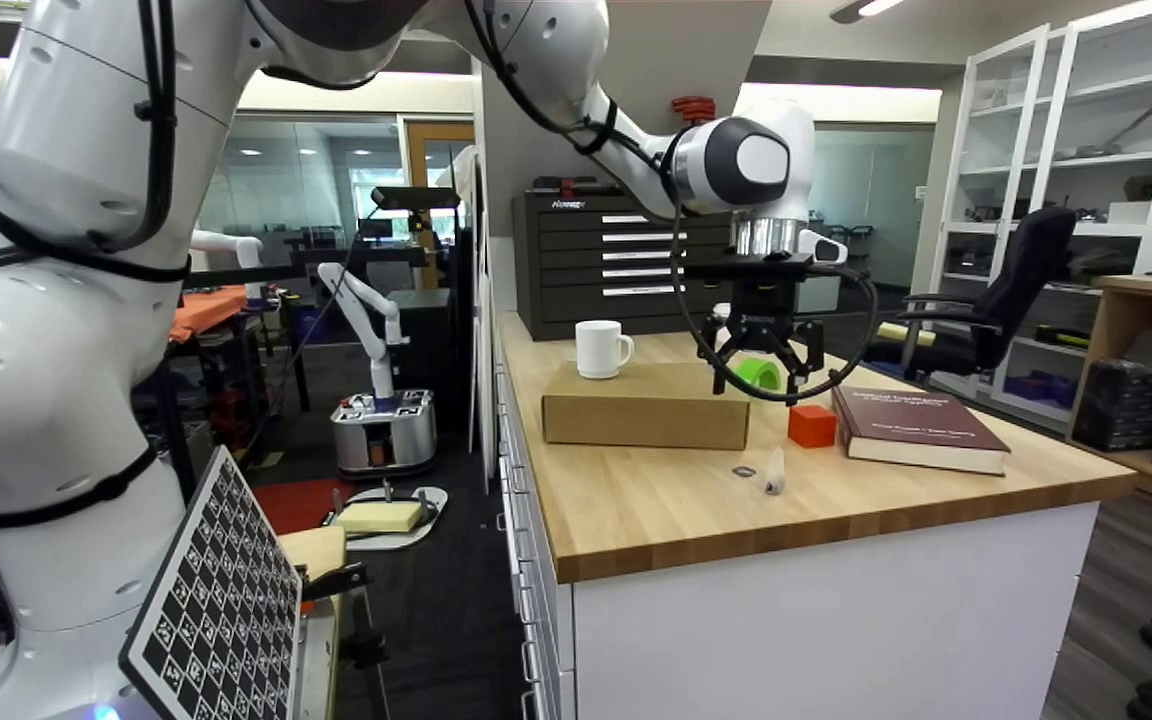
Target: Pick up the tea bag and put it in the mug cup
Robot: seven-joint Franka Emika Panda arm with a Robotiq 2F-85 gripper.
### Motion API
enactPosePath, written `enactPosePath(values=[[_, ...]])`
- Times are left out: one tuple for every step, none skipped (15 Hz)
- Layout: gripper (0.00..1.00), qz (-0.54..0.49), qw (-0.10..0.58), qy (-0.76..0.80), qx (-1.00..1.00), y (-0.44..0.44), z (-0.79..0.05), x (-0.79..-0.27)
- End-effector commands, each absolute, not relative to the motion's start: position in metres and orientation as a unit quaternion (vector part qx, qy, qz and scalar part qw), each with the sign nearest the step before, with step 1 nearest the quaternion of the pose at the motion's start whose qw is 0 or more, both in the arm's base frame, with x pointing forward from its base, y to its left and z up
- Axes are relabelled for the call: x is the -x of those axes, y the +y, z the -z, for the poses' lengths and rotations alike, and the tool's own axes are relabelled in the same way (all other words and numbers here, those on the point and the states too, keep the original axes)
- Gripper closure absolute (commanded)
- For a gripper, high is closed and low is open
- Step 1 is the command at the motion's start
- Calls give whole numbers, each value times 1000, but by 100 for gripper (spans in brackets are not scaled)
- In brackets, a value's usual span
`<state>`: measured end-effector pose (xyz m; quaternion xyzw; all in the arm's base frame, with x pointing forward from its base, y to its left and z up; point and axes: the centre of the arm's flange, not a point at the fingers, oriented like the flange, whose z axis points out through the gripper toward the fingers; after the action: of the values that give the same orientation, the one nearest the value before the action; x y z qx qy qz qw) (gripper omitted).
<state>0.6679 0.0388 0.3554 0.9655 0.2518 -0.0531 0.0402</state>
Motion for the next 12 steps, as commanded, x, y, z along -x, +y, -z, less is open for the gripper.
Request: enactPosePath(values=[[0,65,35,261,-963,22,-340,-647],[0,70,35,263,-962,30,-319,-656],[0,76,32,265,-961,31,-313,-656],[0,79,31,267,-960,33,-306,-657],[0,82,30,266,-960,35,-299,-661],[0,84,29,266,-960,37,-291,-665],[0,87,29,267,-959,38,-286,-666],[0,88,28,268,-959,39,-281,-668],[0,88,28,269,-959,40,-278,-670],[0,87,28,269,-959,40,-276,-672],[0,87,29,270,-959,40,-275,-673],[0,85,29,271,-958,40,-275,-675]])
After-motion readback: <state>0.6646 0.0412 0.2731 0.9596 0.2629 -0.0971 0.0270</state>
